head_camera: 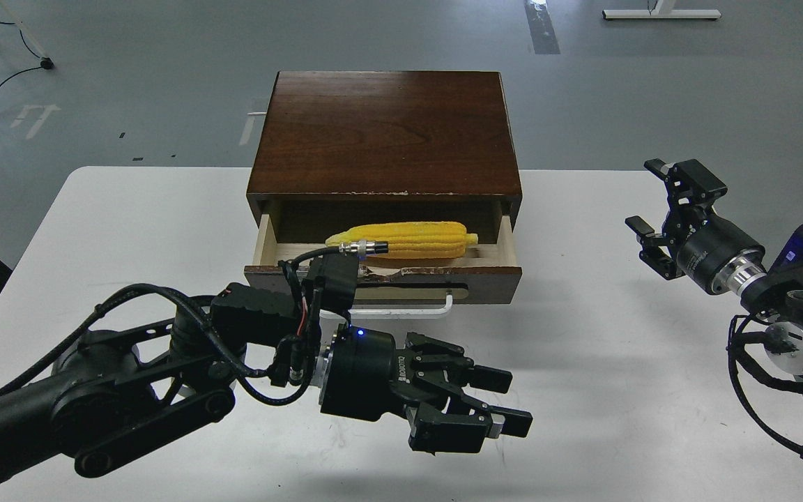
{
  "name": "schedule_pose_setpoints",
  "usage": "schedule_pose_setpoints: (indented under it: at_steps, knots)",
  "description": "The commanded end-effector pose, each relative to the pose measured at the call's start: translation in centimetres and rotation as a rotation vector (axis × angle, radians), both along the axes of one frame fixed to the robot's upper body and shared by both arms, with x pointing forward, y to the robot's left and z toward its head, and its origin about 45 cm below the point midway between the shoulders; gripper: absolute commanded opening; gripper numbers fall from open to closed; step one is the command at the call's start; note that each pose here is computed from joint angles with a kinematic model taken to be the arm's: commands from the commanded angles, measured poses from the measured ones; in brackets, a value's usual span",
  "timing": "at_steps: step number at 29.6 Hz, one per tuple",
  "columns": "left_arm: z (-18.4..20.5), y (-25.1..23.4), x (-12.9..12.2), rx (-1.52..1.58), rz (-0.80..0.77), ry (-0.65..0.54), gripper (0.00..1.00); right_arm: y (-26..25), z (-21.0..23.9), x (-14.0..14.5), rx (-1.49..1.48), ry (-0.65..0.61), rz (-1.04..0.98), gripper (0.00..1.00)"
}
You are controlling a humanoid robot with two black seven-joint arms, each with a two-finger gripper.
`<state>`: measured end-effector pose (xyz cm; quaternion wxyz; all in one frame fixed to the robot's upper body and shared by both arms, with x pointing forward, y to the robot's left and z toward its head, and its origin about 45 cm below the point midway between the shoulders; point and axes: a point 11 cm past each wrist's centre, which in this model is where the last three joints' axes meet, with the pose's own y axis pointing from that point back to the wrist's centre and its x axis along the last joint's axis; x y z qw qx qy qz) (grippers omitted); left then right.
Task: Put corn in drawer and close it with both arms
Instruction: 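Bring the left gripper down in front of the drawer front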
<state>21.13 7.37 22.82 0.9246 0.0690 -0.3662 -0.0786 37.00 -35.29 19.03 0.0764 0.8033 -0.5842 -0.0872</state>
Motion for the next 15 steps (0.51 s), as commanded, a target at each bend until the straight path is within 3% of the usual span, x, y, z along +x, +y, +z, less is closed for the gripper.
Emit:
schedule_pose_setpoints:
  at_steps: [1,9,15]
  knots:
    - [-2.4,1.6,-0.3,-0.009,0.091,0.135,0.0,0.0,-0.1,-0.1,0.0,0.002,-0.001,0.99]
    - [-3.7,6.1,2.8,-0.064,0.324,0.332,0.0,-0.1,-0.3,-0.3,-0.001,0.009,0.0,0.99]
    - [-4.4,7.9,3.6,-0.049,0.387,0.361,0.0,0.0,-0.4,-0.3,0.001,0.011,0.002,0.99]
